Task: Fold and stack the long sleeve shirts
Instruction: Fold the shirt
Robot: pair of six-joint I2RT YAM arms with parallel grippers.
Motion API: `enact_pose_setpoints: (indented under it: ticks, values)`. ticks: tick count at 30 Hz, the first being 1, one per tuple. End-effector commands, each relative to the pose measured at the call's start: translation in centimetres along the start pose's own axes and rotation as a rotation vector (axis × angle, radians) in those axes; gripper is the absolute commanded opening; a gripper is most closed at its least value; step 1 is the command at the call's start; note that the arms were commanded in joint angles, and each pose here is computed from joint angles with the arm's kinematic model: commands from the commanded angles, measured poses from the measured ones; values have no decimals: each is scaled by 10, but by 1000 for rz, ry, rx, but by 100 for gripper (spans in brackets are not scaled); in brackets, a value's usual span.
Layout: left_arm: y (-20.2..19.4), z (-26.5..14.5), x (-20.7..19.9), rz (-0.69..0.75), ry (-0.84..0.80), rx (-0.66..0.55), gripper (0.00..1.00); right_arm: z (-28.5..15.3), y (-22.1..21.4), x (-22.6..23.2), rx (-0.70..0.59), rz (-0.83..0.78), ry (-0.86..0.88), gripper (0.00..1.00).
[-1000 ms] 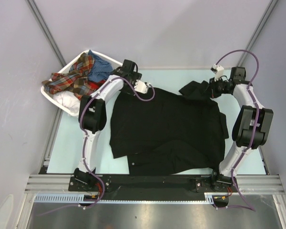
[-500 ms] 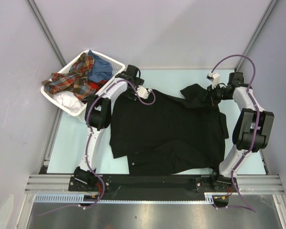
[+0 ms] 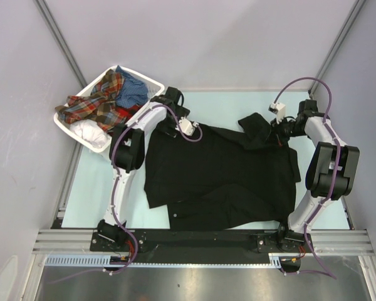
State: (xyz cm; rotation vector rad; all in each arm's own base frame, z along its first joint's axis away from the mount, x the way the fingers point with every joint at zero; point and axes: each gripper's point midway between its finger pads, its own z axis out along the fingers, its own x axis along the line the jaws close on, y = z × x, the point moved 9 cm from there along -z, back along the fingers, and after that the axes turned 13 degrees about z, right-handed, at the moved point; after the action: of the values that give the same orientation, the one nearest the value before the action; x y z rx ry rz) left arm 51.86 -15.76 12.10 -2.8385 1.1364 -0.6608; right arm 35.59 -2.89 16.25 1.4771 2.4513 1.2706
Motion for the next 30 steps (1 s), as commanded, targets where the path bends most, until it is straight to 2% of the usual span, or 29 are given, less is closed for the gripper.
enact_pose_setpoints:
  ticks: [1, 4, 8, 10, 13, 17, 20, 28, 30]
  values:
    - [-2, -68, 23, 62, 90, -12, 97, -10, 3, 6, -7, -77, -12, 0]
    - [0, -85, 21, 66, 84, -25, 90, -11, -1, 6, 0, -79, -12, 0]
    - [5, -105, 8, 67, 21, -55, 74, -13, -5, 6, 15, -93, -20, 0]
    - [7, -113, 2, 65, 3, -62, 72, -14, -8, 5, 27, -103, -22, 0]
    - [8, -119, -1, 48, -1, -72, 76, -13, -10, 4, 35, -104, -24, 0]
    - [11, -117, 0, 33, -8, -93, 90, -10, -13, 6, 62, -130, -19, 0]
    - [17, -105, 6, 46, -3, -99, 96, -8, -13, 7, 68, -137, -15, 0]
    - [29, -58, 28, 156, -28, -66, 98, -4, -11, 5, 73, -131, -13, 0]
    - [27, -45, 28, 194, -58, -35, 94, -3, -10, 5, 74, -131, -12, 0]
